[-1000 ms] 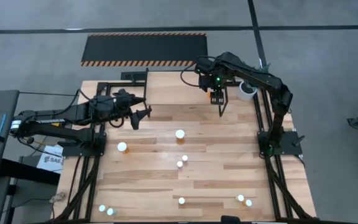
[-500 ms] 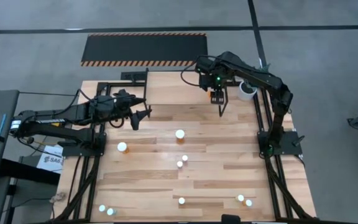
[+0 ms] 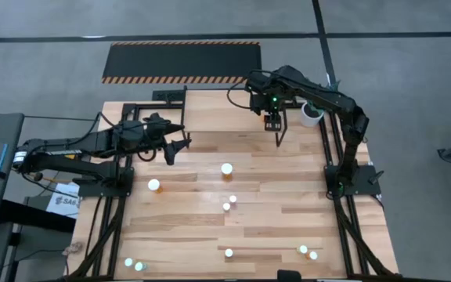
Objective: Pick and place medicine bottles onto shelf by color
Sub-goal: Put the right large orange pill bottle on the shelf
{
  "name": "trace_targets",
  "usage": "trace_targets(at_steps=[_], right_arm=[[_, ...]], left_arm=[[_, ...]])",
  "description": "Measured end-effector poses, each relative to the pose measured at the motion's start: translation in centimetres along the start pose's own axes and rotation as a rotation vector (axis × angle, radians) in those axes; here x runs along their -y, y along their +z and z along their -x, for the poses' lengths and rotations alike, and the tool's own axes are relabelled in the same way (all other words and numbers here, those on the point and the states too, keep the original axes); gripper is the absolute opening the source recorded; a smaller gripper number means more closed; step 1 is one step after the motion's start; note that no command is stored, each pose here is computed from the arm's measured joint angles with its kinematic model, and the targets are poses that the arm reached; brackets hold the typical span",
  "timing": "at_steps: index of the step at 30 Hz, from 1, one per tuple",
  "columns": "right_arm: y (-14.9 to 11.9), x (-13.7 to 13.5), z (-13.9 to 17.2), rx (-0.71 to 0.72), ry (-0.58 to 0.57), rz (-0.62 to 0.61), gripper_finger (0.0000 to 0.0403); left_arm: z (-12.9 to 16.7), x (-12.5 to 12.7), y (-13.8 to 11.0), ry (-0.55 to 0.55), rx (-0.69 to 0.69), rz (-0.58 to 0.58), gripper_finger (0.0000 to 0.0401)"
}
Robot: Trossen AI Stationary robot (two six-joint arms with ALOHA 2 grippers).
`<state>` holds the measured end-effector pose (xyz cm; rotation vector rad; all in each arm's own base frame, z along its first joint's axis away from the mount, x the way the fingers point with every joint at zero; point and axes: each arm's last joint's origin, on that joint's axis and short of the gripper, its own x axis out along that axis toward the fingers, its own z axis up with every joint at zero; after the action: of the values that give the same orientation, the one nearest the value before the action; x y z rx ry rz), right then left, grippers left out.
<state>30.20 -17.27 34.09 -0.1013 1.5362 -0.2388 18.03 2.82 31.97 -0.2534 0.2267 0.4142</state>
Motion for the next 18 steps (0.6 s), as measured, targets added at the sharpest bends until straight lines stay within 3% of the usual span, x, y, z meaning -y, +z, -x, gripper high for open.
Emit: trace_targets(at_steps=[18], right_arm=[[0.59,0.33,0.02,0.060,-0.034,0.091,0.0256]], left_arm=[[-0.01,0.00,0.00,-0.001,0.000,-0.025,0.0288]])
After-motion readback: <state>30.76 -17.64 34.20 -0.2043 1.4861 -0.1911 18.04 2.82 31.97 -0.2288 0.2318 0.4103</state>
